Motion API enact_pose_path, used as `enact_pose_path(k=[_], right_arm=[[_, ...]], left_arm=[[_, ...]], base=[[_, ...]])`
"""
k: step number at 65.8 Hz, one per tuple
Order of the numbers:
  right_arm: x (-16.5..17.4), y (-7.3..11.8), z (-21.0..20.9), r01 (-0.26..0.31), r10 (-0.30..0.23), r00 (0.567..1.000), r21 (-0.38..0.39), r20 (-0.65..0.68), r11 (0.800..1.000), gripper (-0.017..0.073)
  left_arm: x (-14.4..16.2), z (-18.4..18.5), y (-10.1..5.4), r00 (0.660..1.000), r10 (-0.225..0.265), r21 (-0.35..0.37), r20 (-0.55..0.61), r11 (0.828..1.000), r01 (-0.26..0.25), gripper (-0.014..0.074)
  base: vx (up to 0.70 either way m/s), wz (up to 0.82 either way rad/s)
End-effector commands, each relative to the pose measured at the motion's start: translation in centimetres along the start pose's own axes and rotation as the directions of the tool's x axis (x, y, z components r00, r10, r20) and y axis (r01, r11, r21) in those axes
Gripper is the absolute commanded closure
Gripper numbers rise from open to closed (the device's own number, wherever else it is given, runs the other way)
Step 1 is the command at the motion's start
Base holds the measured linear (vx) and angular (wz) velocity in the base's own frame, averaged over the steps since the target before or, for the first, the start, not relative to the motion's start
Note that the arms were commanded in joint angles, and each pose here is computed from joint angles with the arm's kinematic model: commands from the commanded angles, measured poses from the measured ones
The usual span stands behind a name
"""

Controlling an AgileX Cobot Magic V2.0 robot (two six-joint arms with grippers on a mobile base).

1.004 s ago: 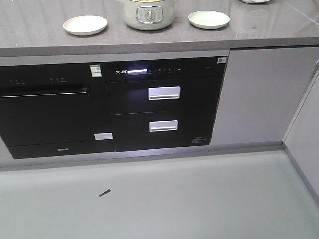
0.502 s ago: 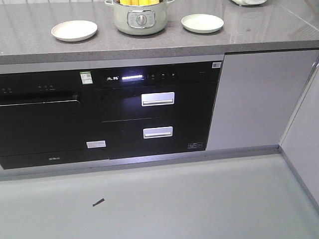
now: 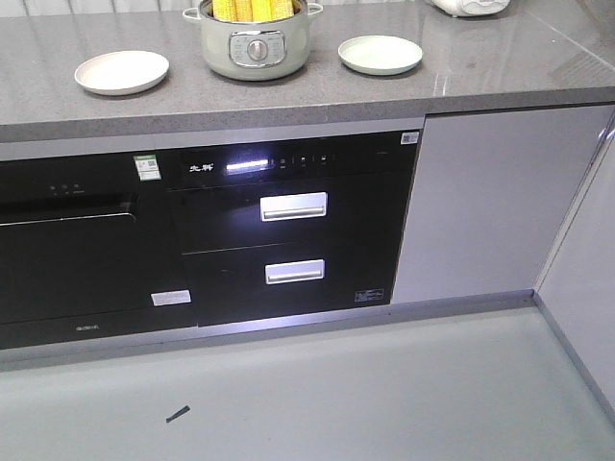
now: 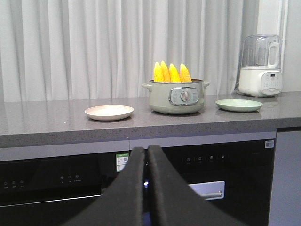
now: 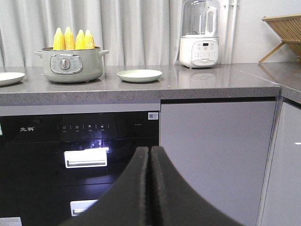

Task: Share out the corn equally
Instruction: 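Drive the base toward the counter with the pot and plates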

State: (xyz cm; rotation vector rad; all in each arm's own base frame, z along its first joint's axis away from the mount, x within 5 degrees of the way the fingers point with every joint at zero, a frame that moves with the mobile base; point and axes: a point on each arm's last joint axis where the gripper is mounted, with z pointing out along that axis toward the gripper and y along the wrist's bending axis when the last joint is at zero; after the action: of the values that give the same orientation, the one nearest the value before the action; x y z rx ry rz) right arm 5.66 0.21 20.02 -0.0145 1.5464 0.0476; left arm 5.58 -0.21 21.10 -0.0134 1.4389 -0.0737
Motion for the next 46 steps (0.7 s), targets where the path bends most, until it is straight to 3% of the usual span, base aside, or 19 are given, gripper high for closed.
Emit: enact_pose_path(k=[1, 46], right_arm=[[-0.31, 0.08, 0.01, 0.011, -0.010, 0.998, -0.009, 0.064, 1.000, 0.0559], [-0.31, 0.08, 0.01, 0.011, -0.010, 0.998, -0.009, 0.064, 1.000, 0.0559]], left_arm=[[-0.27, -0.14, -0.05, 0.997, -0.010, 0.010, 0.073, 1.000, 0.009, 0.0600], [-0.27, -0.14, -0.05, 0.997, -0.010, 0.010, 0.073, 1.000, 0.009, 0.0600]], base=[[0.13, -0.05], [0.13, -0.04]])
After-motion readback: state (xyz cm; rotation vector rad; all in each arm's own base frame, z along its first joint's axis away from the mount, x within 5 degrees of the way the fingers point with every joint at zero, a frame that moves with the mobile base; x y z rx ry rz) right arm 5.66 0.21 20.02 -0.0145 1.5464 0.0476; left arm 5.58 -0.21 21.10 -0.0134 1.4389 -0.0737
